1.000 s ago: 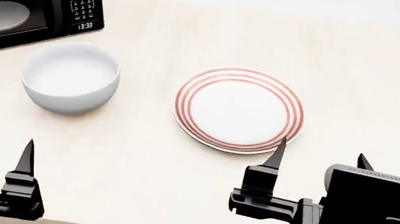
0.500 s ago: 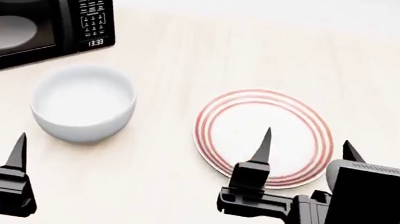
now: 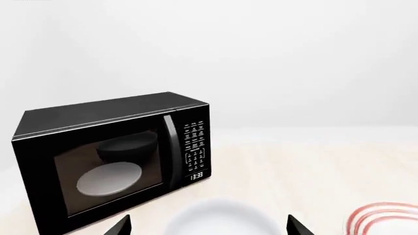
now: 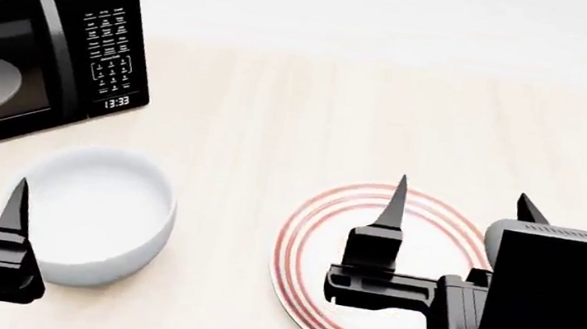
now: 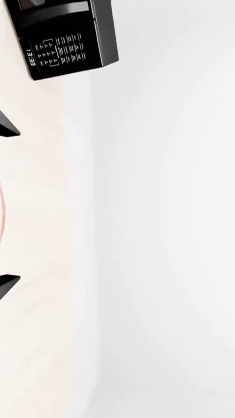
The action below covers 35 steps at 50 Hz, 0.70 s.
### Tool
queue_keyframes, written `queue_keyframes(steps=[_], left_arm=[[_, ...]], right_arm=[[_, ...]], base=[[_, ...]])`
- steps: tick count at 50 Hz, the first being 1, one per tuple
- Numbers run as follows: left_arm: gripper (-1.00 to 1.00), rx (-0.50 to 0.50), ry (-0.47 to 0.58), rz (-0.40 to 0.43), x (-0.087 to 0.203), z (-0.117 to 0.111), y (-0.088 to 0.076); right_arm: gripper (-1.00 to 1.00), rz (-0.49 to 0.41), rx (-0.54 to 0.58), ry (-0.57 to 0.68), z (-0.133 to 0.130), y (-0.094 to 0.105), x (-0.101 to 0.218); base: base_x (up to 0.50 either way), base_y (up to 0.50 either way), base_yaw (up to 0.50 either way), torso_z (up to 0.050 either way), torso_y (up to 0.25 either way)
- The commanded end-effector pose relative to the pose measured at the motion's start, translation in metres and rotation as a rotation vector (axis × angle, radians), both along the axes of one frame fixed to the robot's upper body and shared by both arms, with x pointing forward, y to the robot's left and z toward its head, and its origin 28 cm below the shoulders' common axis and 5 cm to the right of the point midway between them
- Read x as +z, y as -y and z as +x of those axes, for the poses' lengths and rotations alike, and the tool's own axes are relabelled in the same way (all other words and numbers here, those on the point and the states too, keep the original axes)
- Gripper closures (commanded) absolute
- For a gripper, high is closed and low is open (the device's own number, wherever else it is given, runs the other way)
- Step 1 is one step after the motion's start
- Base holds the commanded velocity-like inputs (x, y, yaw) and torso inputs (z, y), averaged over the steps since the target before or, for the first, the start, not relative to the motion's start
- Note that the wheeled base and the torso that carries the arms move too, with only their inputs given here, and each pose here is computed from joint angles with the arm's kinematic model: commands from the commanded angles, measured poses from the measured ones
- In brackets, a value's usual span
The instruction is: Put the white bowl to the right of the plate.
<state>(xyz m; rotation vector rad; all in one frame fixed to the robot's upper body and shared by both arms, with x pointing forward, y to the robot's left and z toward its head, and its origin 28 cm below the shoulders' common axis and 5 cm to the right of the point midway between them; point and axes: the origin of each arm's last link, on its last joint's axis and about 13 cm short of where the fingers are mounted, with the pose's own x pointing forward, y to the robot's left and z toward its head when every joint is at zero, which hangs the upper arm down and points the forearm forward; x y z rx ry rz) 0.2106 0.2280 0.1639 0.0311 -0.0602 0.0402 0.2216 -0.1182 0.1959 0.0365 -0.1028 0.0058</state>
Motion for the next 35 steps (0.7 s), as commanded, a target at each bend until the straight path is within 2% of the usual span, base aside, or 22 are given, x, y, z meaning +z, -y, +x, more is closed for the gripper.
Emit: queue_keyframes(steps=[1,2,4,6,7,8,9,10,11,13,23,34,35], left_arm=[[-1.00,0.020,0.008,-0.005,0.006,0.003,-0.002],[-1.00,0.020,0.008,-0.004,0.006,0.003,-0.001],[-1.00,0.019,0.010,-0.003,0.006,0.002,-0.001],[-1.00,0.018,0.013,-0.003,0.007,0.001,-0.001],[-1.00,0.017,0.013,-0.003,0.007,0.001,-0.001],[-1.00,0.017,0.014,0.000,0.007,0.001,-0.001],[-1.00,0.015,0.014,-0.001,0.007,0.001,-0.001],[-1.00,0.015,0.014,-0.001,0.007,0.001,-0.001],[-1.00,0.014,0.015,0.000,0.007,0.001,-0.001],[-1.00,0.014,0.015,-0.002,0.008,0.001,-0.001],[-1.00,0.013,0.026,-0.001,0.012,-0.001,0.000],[-1.00,0.012,0.028,-0.001,0.013,-0.001,0.000],[-1.00,0.012,0.028,-0.001,0.013,-0.001,-0.001]], right_arm=[[-1.00,-0.020,0.065,0.036,-0.007,-0.003,0.008],[-1.00,-0.008,0.084,0.035,-0.007,-0.002,0.008],[-1.00,-0.025,-0.002,0.029,-0.002,-0.002,0.005],[-1.00,-0.082,-0.110,0.000,0.005,-0.004,0.000],[-1.00,-0.093,-0.097,-0.019,0.005,-0.005,0.000],[-1.00,-0.031,0.003,0.001,0.003,-0.004,0.002],[-1.00,-0.030,0.008,-0.021,0.002,-0.003,0.002],[-1.00,0.076,0.156,0.019,-0.002,-0.002,0.005],[-1.00,0.071,0.168,-0.015,-0.002,-0.001,0.006],[-1.00,0.045,0.100,0.002,0.001,-0.001,0.008],[-1.00,0.065,0.062,-0.012,0.005,0.000,0.019],[-1.00,0.037,0.043,-0.008,0.006,-0.005,0.022],[-1.00,0.022,0.016,-0.006,0.007,-0.005,0.022]], base=[[0.30,0.49,0.00,0.000,0.000],[0.30,0.48,0.00,0.000,0.000],[0.30,0.48,0.00,0.000,0.000],[0.14,0.20,0.00,0.000,0.000],[0.00,0.00,0.00,0.000,0.000],[0.00,0.00,0.00,0.000,0.000],[0.00,0.00,0.00,0.000,0.000],[0.18,0.00,0.00,0.000,0.000],[0.50,0.00,0.00,0.000,0.000],[0.50,0.00,0.00,0.000,0.000],[0.50,-0.03,0.00,0.000,0.000],[0.32,-0.45,0.00,0.000,0.001],[0.17,-0.47,0.00,0.000,0.000]])
